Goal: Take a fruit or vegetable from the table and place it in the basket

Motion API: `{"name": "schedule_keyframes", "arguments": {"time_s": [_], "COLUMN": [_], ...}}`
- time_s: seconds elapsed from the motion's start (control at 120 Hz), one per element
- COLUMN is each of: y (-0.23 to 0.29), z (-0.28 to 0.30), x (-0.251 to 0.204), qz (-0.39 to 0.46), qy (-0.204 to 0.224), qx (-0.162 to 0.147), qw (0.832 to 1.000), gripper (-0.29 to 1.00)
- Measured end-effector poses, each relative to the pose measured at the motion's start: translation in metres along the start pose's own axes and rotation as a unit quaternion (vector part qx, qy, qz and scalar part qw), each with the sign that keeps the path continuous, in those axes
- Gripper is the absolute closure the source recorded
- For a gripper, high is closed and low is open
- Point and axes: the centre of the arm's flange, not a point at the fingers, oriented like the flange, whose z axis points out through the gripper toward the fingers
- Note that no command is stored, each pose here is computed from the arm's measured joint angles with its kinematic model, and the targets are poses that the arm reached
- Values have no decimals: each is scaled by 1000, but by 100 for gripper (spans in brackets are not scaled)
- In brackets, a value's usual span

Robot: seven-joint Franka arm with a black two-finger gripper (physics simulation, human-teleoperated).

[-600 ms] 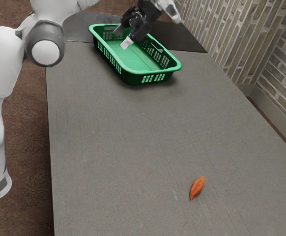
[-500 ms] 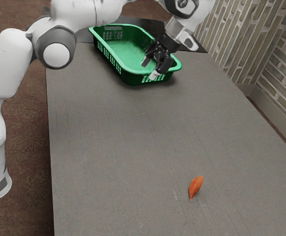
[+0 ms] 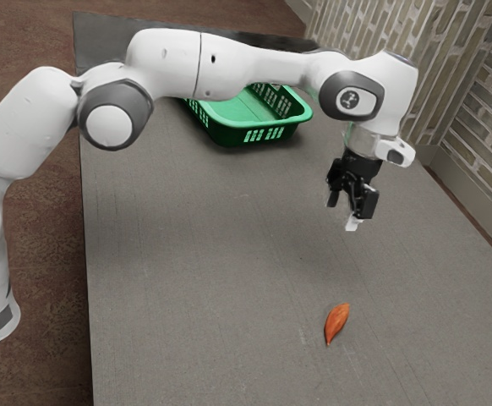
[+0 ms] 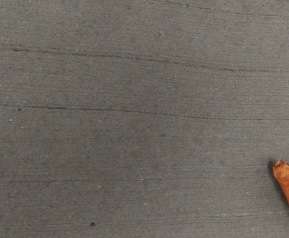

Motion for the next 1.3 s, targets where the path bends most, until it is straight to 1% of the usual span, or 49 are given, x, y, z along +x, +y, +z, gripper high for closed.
{"name": "schedule_keyframes", "arguments": {"time_s": [0.083,0.208,0.458,0.517,0.708,0.808,0.892,1.092,1.3], "y": [3,14,25,35,76,86,87,108,120], "z": [12,15,20,32,84,100,103,99,108], "x": [10,16,28,28,30,30,28,7,-12], "qz": [-35,-87,-191,-208,-249,-270,-287,-300,-315], "qy": [15,33,64,59,20,4,-8,-48,-97], "qx": [-18,-35,-60,-62,-79,-85,-82,-57,-17], "qw": [999,995,978,974,965,959,954,951,944], "gripper": [0,0,0,0,0,0,0,0,0]}}
